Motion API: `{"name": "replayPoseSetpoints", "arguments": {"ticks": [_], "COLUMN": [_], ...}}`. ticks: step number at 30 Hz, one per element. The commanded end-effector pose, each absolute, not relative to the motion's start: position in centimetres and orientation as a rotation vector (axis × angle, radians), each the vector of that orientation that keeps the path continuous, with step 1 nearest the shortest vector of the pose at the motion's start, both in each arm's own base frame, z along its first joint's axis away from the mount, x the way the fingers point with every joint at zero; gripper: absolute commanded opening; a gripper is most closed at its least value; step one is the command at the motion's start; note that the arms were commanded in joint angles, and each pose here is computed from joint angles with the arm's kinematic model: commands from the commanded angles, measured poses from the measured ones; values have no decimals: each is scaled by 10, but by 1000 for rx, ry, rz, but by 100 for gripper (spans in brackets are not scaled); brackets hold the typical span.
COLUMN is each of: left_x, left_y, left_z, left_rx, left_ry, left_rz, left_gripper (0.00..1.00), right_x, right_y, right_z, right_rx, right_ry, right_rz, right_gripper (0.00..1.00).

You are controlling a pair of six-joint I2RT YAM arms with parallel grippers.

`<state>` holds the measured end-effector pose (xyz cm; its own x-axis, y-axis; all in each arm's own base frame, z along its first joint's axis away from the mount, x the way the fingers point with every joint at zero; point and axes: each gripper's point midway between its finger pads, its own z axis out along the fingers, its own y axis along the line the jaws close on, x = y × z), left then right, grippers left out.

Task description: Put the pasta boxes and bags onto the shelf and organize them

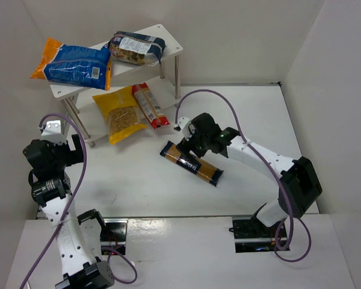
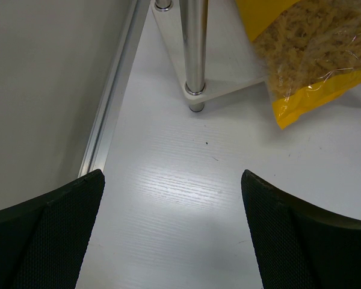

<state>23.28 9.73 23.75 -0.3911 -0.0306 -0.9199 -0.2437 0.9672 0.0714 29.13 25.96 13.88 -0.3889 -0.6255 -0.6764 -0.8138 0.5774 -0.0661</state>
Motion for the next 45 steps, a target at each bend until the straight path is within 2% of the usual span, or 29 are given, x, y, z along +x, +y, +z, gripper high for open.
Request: {"name": "replayPoseSetpoints", "arguments": {"ticks": [1, 2, 3, 10, 19, 37, 38, 40, 41, 42, 45], "left_x": [235, 235, 235, 235, 235, 235, 235, 235, 235, 235, 235], "left_y": [98, 98, 98, 98, 98, 98, 98, 98, 98, 98, 98], "left_z": [246, 246, 246, 246, 246, 246, 246, 246, 246, 246, 246], "left_rx": [-188, -188, -188, -188, -188, -188, -188, -188, -188, -188, -188], "left_ry": [1923, 1923, 1923, 1923, 1923, 1923, 1923, 1923, 1923, 1923, 1923], "left_rz": [234, 234, 234, 234, 234, 234, 234, 234, 234, 234, 234], "left_gripper": [100, 100, 100, 100, 100, 100, 100, 100, 100, 100, 100], "right_x": [289, 287, 287, 279, 250, 271, 270, 270, 272, 273, 269], "right_y": [249, 247, 247, 248, 236, 227, 226, 226, 228, 225, 227], "right_z": [116, 112, 109, 96, 31, -1, -4, -4, -5, -11, -12], "right_rx": [-1202, -1207, -1211, -1243, -1411, -1361, -1365, -1365, -1366, -1369, -1399], "right_ry": [2158, 2167, 2176, 2189, 2378, 2421, 2430, 2430, 2431, 2446, 2464], "right_rz": [287, 285, 284, 322, 357, 191, 189, 189, 188, 162, 189], "right_gripper": [91, 98, 100, 100, 100, 100, 97, 71, 49, 0, 0]}}
